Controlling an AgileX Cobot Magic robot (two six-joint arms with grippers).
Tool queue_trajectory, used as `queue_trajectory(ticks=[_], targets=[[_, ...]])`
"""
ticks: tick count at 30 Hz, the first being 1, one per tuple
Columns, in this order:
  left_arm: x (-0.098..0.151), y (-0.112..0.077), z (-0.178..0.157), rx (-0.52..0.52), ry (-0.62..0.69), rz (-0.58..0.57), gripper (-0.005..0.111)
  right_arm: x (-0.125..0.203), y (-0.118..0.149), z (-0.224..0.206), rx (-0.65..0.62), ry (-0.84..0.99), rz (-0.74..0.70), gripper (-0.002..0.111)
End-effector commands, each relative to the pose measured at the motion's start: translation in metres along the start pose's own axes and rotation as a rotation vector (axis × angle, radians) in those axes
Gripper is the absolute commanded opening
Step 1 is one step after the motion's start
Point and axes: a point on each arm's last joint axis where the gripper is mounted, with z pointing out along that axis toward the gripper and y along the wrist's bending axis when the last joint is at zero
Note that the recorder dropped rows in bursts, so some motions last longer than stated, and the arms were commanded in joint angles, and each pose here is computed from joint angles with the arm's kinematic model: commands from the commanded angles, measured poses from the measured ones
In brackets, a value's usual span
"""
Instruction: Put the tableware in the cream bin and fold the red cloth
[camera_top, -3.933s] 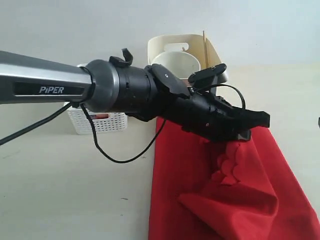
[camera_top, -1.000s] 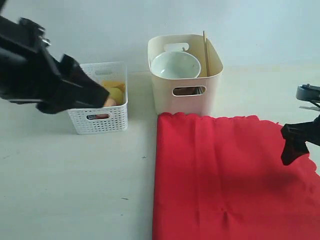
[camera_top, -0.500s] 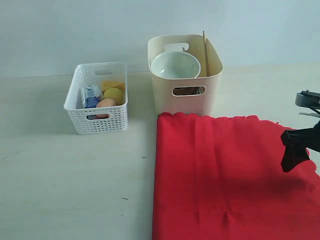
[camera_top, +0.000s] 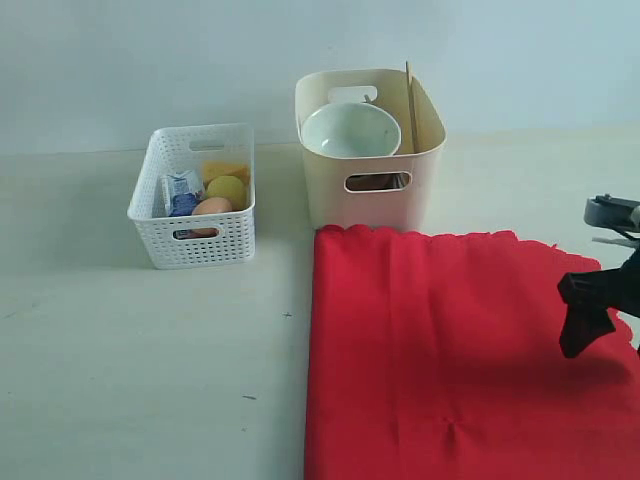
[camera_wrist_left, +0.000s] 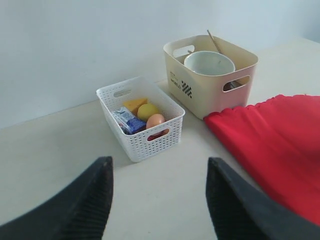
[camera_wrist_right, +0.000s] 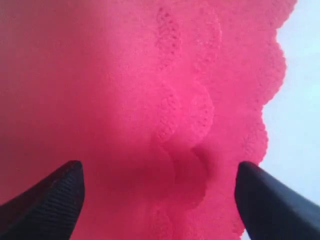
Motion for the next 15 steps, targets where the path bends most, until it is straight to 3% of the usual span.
queue_trajectory(ticks=[1, 11, 15], targets=[[0.009, -0.001, 0.012, -0.007, -0.075, -0.001, 0.054, 0.001, -0.003, 0.016, -0.016, 0.054, -0.005, 0.079], [0.034, -0.006, 0.039, 0.022, -0.187, -0.065, 0.054, -0.001, 0.004, 0.019, -0.107, 0.05, -0.063, 0.078], [0.048, -0.008, 0.046, 0.022, -0.152, -0.056, 0.054, 0.0, 0.006, 0.018, -0.132, 0.056, -0.085, 0.078]])
